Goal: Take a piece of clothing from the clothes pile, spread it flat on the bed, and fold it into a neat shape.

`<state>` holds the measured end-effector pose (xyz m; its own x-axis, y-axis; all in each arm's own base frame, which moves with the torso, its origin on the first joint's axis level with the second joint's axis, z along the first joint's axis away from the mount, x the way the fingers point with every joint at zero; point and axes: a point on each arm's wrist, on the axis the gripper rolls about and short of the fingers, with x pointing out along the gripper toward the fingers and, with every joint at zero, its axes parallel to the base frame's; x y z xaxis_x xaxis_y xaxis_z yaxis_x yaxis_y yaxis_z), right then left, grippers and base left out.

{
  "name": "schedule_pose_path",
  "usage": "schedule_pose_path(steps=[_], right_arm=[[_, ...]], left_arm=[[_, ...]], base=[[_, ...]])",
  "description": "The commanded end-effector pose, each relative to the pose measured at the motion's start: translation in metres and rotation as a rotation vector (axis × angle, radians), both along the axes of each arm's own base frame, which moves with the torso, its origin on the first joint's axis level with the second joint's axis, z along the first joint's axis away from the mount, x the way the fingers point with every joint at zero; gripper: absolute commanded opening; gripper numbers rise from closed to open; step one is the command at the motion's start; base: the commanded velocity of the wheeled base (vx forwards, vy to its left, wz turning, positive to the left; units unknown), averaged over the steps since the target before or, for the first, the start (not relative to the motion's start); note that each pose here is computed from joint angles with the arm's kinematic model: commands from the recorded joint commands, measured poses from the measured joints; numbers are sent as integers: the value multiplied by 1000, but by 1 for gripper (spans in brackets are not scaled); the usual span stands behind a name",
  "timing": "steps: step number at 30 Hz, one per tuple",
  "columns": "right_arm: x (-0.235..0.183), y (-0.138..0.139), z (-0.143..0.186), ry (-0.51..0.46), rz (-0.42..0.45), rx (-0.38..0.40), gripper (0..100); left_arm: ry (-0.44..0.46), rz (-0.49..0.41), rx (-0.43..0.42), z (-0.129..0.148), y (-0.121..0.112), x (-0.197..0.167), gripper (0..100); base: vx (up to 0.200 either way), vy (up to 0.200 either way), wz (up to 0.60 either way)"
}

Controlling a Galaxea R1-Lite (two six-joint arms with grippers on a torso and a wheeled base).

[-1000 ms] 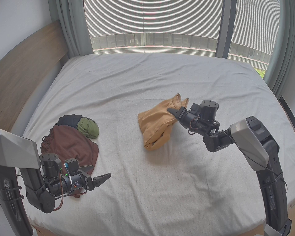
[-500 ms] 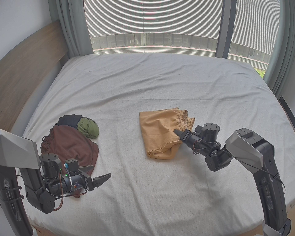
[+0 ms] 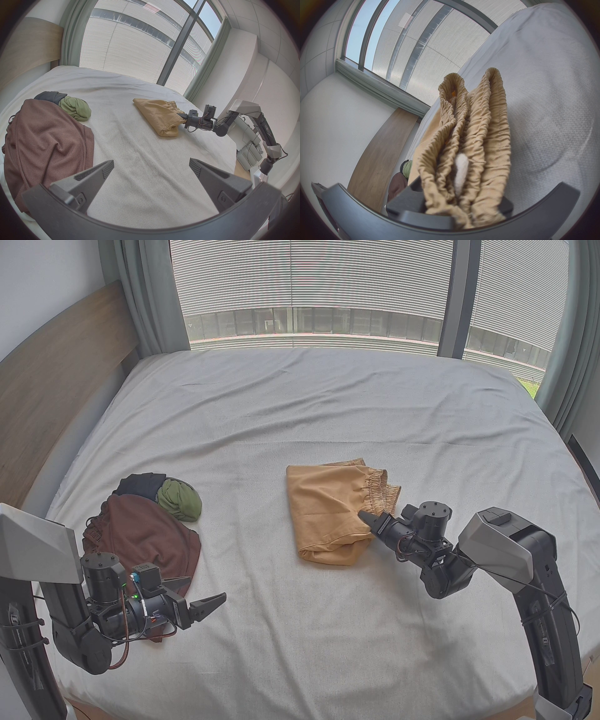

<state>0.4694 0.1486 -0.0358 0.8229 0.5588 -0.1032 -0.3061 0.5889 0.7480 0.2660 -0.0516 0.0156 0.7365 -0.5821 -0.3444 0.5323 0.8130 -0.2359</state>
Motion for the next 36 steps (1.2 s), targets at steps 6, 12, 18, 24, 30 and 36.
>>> schedule_pose_path(steps=[6, 12, 18, 24, 30, 36], right_arm=[[-2, -31, 24, -30, -61, 4, 100], [-8, -64, 63, -73, -125, 10, 100], [-24, -67, 103, -137, -122, 24, 100], [-39, -31, 111, -141, -38, 29, 100], [-38, -3, 86, -118, 21, -10, 100], [-31, 8, 54, -83, 42, -40, 100]], left_arm=[[0, -2, 0, 0, 0, 0, 100], [0, -4, 0, 0, -1, 0, 100], [-2, -4, -1, 0, -1, 0, 100], [0, 0, 0, 0, 0, 0, 100], [0, 1, 0, 0, 0, 0, 100], [2, -1, 1, 0, 0, 0, 100]], base=[[0, 0, 0], [0, 0, 0], [0, 0, 0], [0, 0, 0], [0, 0, 0], [0, 0, 0]])
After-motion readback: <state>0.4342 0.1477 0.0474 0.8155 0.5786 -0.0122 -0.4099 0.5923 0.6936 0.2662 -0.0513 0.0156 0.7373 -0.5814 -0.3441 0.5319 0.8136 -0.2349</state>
